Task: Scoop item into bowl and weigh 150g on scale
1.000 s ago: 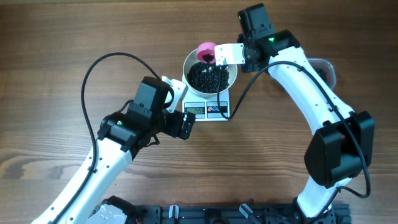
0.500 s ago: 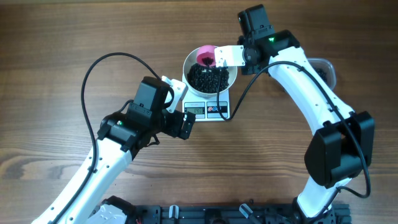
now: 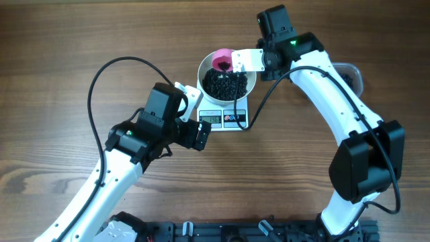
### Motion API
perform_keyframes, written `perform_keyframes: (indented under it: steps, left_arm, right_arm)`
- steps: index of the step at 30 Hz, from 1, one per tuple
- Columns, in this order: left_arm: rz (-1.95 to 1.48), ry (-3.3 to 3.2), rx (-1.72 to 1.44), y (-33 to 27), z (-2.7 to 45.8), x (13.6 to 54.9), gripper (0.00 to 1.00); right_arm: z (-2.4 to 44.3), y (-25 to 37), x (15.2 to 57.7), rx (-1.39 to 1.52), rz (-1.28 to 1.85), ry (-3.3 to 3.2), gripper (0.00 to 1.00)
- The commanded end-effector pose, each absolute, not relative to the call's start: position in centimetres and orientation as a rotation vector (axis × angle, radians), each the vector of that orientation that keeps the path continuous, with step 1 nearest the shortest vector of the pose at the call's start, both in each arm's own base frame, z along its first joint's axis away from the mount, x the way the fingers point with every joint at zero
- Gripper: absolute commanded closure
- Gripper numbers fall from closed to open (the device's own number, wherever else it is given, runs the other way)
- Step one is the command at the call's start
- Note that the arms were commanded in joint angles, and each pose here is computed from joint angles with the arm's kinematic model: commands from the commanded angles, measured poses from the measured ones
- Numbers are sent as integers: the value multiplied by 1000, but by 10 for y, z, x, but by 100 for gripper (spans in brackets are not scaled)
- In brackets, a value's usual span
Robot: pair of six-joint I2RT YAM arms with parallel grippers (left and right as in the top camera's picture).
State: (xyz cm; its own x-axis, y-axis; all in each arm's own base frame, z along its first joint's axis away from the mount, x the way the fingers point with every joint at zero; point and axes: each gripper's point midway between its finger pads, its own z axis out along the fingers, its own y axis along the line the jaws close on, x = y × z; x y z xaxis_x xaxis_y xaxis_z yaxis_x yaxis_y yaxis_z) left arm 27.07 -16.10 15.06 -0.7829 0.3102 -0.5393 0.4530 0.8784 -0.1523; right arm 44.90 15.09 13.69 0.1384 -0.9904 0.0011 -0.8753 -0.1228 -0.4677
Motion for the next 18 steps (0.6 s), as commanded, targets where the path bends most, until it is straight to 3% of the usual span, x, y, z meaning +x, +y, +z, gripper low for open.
perform_keyframes:
  steps: [1, 18]
  left_arm:
    - [-374, 2515, 552, -163, 157, 274, 0]
    - [-374, 2515, 552, -163, 157, 274, 0]
  right_arm:
    - [145, 159, 453, -2037, -428, 1782, 96]
    - [145, 156, 453, -2043, -449, 1788, 96]
